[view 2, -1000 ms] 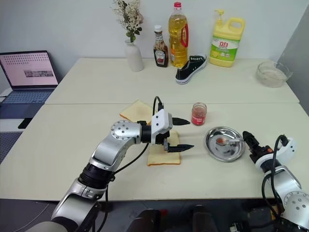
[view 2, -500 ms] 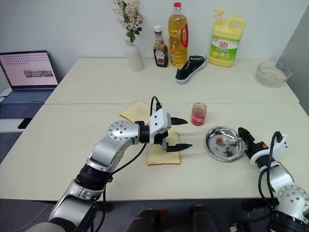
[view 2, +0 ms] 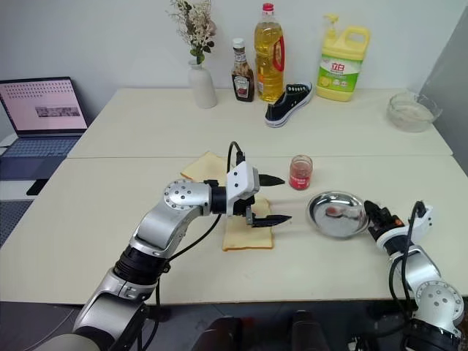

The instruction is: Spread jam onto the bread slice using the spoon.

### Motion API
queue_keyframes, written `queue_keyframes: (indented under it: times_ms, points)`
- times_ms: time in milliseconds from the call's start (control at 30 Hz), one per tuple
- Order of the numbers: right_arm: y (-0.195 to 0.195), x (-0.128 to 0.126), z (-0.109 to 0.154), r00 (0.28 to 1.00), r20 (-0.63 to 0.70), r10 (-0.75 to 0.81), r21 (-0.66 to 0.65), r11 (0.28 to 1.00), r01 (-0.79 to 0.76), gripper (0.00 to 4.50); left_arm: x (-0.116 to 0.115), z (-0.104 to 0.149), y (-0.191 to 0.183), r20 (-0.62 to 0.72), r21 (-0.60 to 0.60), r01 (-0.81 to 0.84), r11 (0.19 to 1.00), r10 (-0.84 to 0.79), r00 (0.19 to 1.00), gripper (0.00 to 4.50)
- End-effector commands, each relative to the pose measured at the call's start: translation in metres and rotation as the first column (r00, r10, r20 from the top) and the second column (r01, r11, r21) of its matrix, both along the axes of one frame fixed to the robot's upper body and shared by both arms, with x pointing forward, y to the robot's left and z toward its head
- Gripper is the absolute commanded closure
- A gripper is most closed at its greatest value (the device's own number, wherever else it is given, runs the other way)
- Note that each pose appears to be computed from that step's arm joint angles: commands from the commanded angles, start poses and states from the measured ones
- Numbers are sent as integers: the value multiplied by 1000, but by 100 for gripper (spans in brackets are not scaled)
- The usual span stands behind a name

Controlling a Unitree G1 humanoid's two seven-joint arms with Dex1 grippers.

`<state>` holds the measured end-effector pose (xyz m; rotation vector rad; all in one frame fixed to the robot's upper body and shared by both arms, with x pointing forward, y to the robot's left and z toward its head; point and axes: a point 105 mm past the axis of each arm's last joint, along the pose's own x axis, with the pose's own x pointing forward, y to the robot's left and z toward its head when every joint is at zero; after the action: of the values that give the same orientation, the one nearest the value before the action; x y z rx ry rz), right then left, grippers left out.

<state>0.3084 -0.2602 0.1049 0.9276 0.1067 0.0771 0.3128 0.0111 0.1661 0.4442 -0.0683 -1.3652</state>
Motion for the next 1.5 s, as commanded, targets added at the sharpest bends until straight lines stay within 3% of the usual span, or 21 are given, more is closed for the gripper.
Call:
queue_keyframes:
  times_ms: [33,767,967,1500]
  points:
    - [-8,-1,-1,1000,9,-27,-5,1000,27,447,-2,11,-2,31,-18,22,1000,-21,999,0]
    - [3,-14,-17,1000,-21,-16,29,999,17,447,1,9,4,40,-7,-4,1000,4,999,0]
    - [-3,-15,-22,998,-43,-44,27,999,45,272,1,8,5,42,-5,-8,1000,8,999,0]
    - [-19,-6,-19,995,-19,-95,58,994,96,272,2,10,5,51,-8,-12,1000,13,999,0]
